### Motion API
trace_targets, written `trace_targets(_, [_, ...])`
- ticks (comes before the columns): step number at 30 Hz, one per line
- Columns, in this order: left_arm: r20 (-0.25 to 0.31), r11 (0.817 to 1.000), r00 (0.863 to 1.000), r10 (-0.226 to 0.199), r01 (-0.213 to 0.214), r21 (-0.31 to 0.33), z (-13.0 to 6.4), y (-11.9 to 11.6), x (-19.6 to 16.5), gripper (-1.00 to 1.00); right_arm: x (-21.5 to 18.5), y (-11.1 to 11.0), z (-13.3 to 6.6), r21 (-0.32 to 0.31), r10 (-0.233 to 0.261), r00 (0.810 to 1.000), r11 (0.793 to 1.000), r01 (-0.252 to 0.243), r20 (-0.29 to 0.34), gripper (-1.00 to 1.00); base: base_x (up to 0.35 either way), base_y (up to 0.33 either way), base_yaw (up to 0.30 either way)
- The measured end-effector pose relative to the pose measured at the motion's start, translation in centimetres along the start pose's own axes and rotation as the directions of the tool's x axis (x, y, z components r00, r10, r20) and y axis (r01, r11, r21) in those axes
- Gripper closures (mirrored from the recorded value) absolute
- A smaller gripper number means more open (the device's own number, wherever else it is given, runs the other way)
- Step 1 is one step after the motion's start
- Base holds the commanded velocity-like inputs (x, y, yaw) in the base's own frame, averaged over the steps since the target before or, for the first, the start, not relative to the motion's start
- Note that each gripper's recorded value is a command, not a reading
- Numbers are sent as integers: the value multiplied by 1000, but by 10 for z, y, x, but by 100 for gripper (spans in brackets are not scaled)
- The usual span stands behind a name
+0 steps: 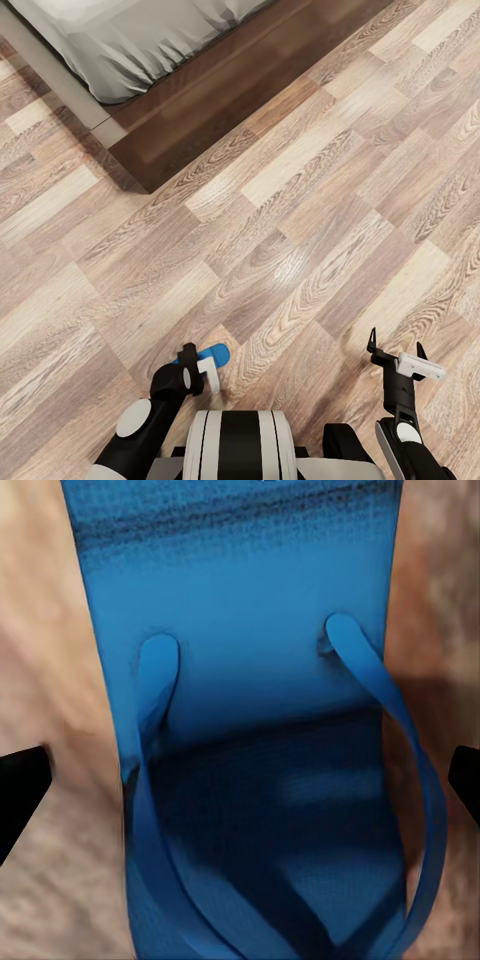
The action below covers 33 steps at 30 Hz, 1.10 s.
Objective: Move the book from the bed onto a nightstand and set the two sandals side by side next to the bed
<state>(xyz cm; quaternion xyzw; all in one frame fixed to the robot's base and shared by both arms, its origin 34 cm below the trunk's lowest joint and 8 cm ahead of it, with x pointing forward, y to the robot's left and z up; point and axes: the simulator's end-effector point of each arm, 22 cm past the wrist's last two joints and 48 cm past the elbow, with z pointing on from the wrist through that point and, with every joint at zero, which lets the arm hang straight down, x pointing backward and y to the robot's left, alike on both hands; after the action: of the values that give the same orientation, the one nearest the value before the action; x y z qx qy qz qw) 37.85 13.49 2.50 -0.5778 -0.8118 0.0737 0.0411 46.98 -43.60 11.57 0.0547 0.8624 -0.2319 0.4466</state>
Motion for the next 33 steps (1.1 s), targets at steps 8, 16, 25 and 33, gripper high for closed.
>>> trace_targets(8, [-2, 1000, 1000, 0, 0, 1, 0, -1, 1, 100, 0, 0, 0, 0, 0, 1000, 1000, 0, 0, -100, 0, 0, 0])
trace_targets(16, [-2, 1000, 1000, 0, 0, 2, 0, -1, 0, 100, 0, 0, 0, -1, 0, 1000, 1000, 0, 0, -100, 0, 0, 0])
trace_targets(25, [-2, 1000, 1000, -2, 2, 3, 0, -1, 0, 100, 0, 0, 0, -1, 0, 1000, 1000, 0, 0, -100, 0, 0, 0])
trace_targets(33, [-6, 1000, 1000, 5, -5, -7, -3, 3, 1, 100, -4, 0, 0, 0, 4, 1000, 1000, -4, 7, -100, 0, 0, 0])
